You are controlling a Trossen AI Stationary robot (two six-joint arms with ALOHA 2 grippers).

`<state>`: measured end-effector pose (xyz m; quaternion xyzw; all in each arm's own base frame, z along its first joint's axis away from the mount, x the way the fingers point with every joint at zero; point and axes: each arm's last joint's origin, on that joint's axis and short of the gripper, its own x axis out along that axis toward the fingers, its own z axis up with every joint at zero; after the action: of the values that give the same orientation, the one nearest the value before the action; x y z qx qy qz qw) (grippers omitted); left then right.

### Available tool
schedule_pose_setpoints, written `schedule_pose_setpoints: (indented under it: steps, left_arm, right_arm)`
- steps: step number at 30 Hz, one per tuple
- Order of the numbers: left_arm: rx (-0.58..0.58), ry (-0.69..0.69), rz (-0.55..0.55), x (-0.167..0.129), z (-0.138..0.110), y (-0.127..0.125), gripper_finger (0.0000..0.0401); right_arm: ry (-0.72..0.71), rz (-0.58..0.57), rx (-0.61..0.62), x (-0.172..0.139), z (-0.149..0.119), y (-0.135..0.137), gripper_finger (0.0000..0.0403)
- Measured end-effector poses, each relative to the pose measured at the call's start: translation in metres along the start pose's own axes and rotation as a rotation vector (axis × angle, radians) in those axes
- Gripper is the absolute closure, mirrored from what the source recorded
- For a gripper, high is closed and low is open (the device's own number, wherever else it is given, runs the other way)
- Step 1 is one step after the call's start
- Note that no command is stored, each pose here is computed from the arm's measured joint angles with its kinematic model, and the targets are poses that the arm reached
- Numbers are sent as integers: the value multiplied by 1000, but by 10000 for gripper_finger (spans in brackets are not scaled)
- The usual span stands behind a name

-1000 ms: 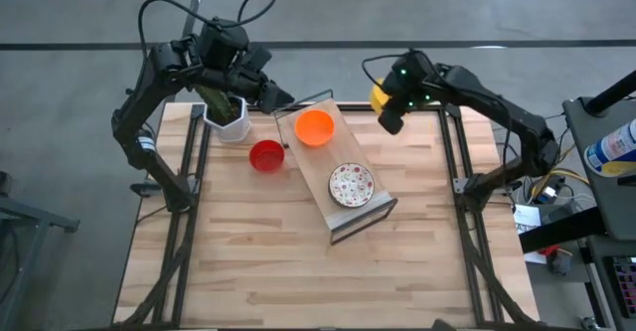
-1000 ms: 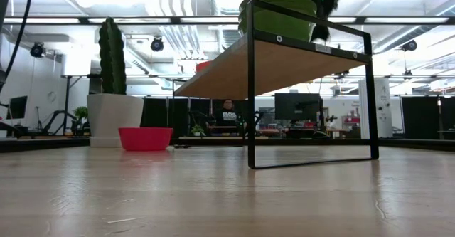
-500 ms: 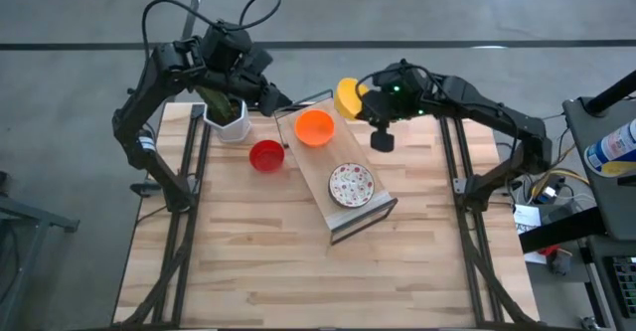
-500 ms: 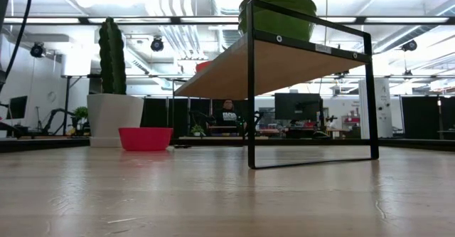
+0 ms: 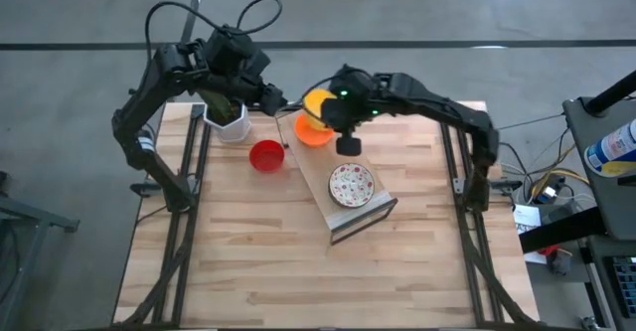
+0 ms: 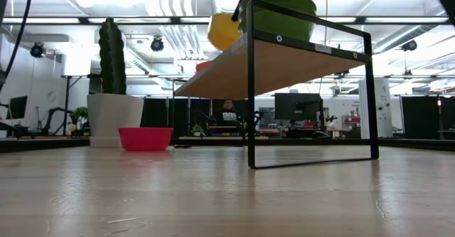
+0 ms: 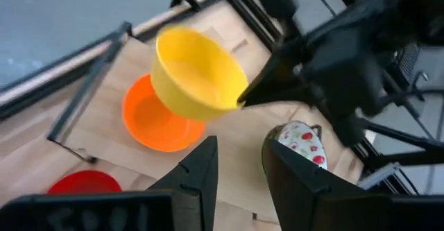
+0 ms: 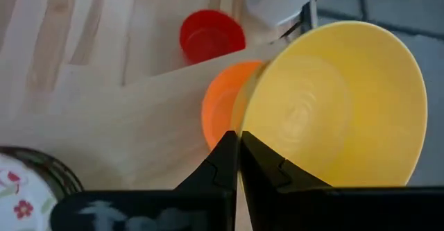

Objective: Pick & Place Mini bowls
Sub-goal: Stack the yellow bowl on the orange bowl

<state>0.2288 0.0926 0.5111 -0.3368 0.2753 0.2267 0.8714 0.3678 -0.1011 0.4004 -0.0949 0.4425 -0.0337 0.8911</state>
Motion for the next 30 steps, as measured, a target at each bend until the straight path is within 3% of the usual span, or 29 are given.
schedule_pose_setpoints:
  steps: [12, 30]
  left_arm:
    - [-12, -87, 5, -34, -9, 4, 291]
    - [-12, -122, 2, -47, -12, 5, 291]
  right_arm:
    - [154, 2, -17, 52, 14, 3, 394]
    - [237, 29, -37, 82, 10, 13, 386]
